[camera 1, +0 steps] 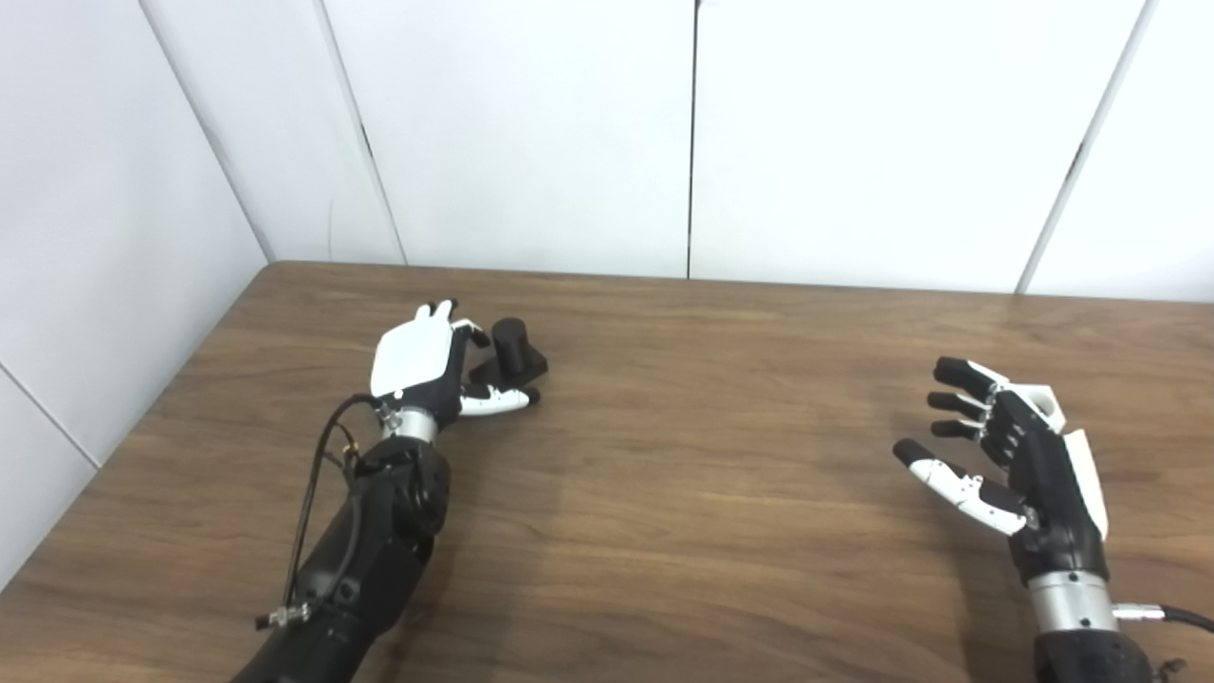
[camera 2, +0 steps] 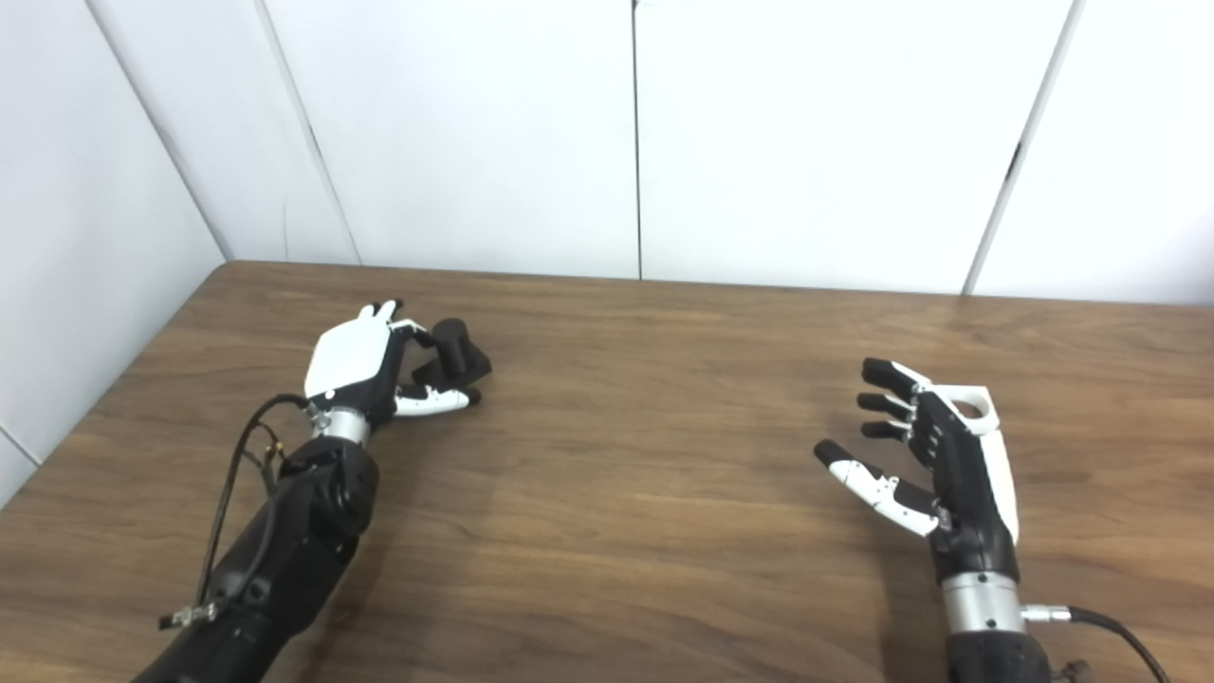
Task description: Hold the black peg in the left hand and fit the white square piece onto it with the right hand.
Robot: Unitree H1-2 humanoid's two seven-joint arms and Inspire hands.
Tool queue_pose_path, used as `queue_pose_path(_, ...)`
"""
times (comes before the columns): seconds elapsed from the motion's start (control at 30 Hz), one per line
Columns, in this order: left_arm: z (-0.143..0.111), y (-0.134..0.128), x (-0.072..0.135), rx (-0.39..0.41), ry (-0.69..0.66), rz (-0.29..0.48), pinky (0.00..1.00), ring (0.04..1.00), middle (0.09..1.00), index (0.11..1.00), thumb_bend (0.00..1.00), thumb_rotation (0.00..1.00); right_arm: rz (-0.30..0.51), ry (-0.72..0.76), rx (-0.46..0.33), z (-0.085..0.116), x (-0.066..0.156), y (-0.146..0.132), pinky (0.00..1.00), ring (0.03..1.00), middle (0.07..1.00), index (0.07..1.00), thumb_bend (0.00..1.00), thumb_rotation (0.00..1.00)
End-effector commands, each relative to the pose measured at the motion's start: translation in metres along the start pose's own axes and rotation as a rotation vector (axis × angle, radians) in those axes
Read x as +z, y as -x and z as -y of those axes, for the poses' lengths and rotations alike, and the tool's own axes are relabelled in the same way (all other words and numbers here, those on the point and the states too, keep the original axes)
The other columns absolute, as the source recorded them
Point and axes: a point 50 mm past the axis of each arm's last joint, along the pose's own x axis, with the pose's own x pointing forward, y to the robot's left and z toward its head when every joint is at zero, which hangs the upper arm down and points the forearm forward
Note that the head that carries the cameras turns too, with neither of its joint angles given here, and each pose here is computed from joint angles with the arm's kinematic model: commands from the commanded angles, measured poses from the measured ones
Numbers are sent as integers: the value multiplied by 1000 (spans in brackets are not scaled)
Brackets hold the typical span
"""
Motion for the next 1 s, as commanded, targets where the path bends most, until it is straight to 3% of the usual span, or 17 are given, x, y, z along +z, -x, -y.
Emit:
queue_pose_path(0.0,-8,-12,0,53,17,-2,971,995,943,609,807,394,82,-4,-15,3,17,-9,634,737,795,771,716,197)
queue_pose_path(0.27,0,-12,-5,67,41,2,1000,968,898,545,731,319,69,1,-21,4,17,-6,644,733,792,776,717,209)
queue_pose_path(0.5,-1,-11,-2,65,50,24,966,946,872,526,707,310,75,-13,-16,4,19,-7,635,739,799,775,706,205)
queue_pose_path(0.57,-1,-11,-1,64,55,26,967,944,866,496,554,134,74,-5,-15,5,19,-7,652,745,799,776,704,212)
queue_pose_path(0.63,-1,-10,-1,61,58,26,961,942,863,488,520,95,75,1,-17,6,19,-7,655,745,798,777,711,237)
queue_pose_path(0.87,1,-6,-1,10,93,51,947,938,859,485,516,80,86,1,-14,8,19,-8,643,745,803,778,713,268)
queue_pose_path(0.97,-1,-4,-1,-60,157,103,954,955,878,486,519,78,84,4,-14,8,19,-9,641,746,803,778,715,281)
